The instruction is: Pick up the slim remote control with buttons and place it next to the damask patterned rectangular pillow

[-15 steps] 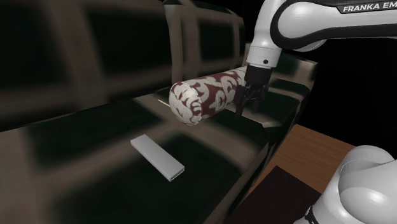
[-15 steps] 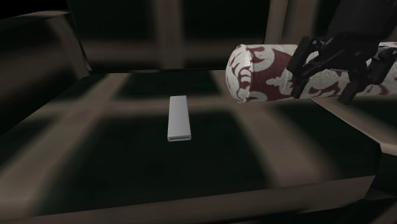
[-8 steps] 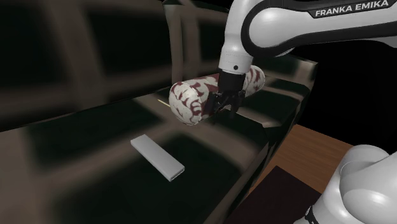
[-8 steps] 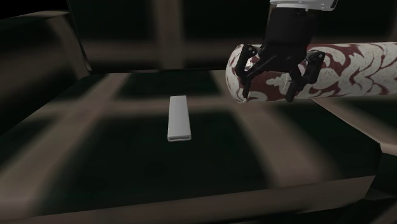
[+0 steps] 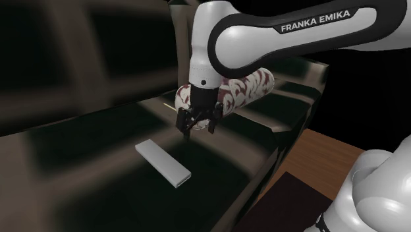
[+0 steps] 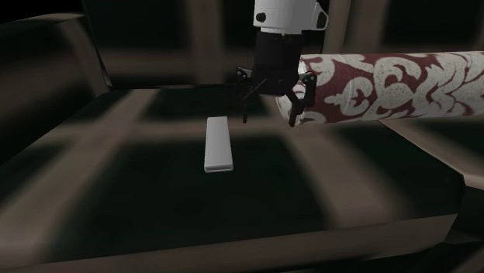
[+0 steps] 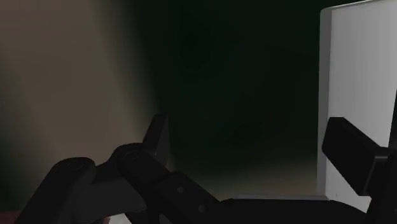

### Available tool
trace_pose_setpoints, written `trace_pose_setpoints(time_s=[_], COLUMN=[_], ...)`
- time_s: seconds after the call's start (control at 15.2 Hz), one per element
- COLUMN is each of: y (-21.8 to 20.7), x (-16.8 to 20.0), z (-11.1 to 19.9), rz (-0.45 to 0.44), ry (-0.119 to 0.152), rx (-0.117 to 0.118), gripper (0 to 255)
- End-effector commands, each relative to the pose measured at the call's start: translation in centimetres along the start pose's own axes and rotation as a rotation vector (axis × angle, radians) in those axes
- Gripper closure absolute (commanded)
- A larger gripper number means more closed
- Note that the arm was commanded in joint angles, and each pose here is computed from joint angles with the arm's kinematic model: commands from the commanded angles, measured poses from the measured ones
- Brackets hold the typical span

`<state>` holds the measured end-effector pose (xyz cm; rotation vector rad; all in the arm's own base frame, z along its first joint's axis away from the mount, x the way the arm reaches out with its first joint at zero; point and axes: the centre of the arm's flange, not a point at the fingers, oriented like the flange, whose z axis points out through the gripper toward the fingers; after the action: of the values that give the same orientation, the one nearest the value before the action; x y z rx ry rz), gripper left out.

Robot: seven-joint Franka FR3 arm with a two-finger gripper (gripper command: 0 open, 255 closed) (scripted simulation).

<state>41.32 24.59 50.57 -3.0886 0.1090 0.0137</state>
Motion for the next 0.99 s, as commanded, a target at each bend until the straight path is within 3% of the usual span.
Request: trace_pose_setpoints(time_s=[0.0, 0.46, 0.92], y=[-2.5, -11.3, -11.5], x=[0.9, 3.6, 3.7], z=[0.6, 3.3, 6.6], rz=[0.0, -0.005, -0.006], ry=[0.003, 0.014, 0.014], rx=[-0.005, -0.029, -0.03], gripper=[0, 0, 0])
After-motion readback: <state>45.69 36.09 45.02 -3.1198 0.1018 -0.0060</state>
